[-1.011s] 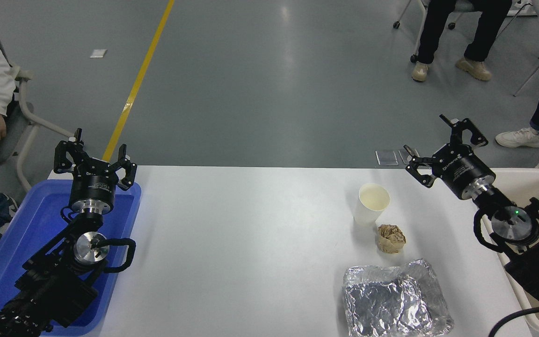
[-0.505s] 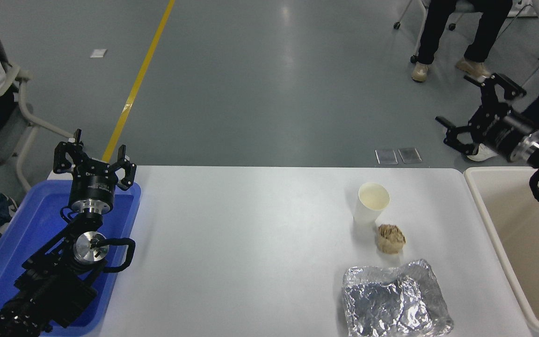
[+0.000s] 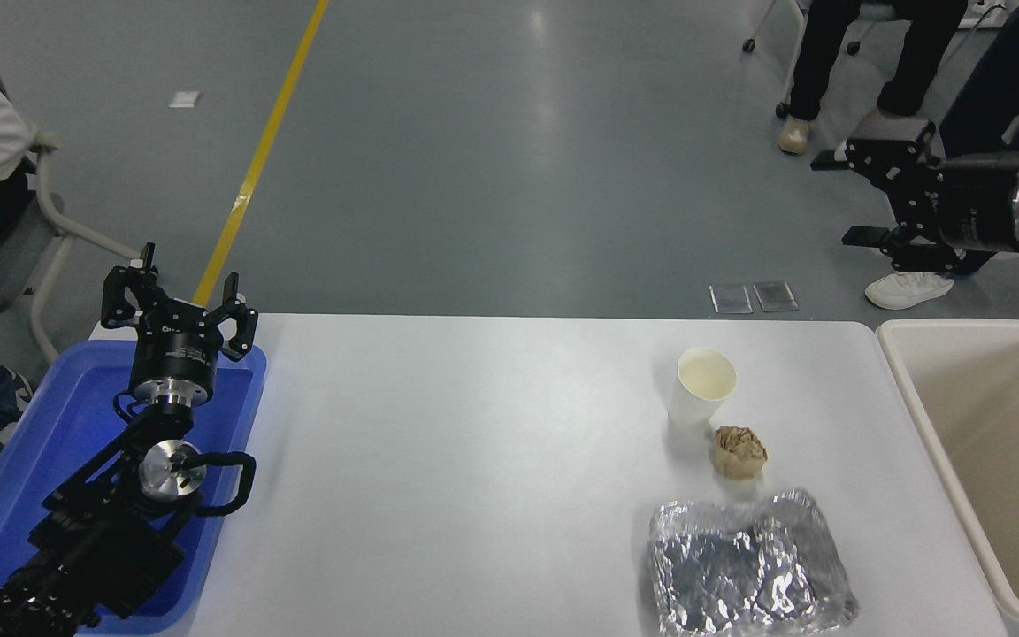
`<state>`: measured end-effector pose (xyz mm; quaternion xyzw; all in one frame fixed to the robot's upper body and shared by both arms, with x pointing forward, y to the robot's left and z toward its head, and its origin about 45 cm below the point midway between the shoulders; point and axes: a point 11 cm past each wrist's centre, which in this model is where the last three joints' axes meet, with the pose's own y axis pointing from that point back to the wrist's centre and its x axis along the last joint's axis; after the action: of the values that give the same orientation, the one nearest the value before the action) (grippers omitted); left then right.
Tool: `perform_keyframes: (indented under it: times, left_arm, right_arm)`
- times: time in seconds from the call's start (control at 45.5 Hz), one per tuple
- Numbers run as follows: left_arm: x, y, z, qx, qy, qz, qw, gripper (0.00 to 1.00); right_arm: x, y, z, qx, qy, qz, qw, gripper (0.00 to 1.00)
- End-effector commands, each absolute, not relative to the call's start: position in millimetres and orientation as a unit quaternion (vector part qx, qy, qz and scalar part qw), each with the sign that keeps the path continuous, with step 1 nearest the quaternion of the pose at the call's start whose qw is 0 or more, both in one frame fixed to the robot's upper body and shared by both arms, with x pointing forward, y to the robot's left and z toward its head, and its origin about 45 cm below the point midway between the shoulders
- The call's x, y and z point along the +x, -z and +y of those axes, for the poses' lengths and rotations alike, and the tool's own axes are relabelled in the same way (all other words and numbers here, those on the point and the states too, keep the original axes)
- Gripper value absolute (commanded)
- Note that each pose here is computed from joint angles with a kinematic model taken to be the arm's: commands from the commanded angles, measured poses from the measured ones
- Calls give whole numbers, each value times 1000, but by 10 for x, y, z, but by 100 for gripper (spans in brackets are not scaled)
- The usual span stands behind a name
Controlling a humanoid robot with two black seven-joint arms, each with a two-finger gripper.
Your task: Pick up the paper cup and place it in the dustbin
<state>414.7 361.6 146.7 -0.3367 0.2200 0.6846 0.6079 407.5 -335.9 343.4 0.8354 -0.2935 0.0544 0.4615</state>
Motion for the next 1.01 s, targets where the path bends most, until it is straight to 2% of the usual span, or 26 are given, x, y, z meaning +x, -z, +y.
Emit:
perform_keyframes:
  times: [0.0, 0.11, 0.308, 0.505, 0.571, 0.989]
  left_arm:
    - [4146, -1466, 3617, -337, -685, 220, 608, 99]
    - [4146, -1466, 3617, -337, -685, 220, 608, 99]
    - [4151, -1473, 3616, -338, -684, 220, 608, 99]
    - [4146, -1466, 3618, -337, -685, 220, 607, 99]
    - [4146, -1466, 3618, -337, -685, 220, 607, 99]
    - [4147, -1468, 3621, -338, -685, 220, 607, 99]
  right_arm:
    - [3518, -3574, -3043, 787, -100, -142, 592, 100]
    - [3372, -3657, -2905, 770, -108, -98, 621, 100]
    - [3082, -3981, -2639, 768, -91, -6, 633, 100]
    - [3044, -4301, -2514, 771, -127, -22, 624, 100]
    - [2955, -4343, -2451, 780, -121, -23, 614, 100]
    - [2957, -4579, -2403, 761, -143, -43, 632, 100]
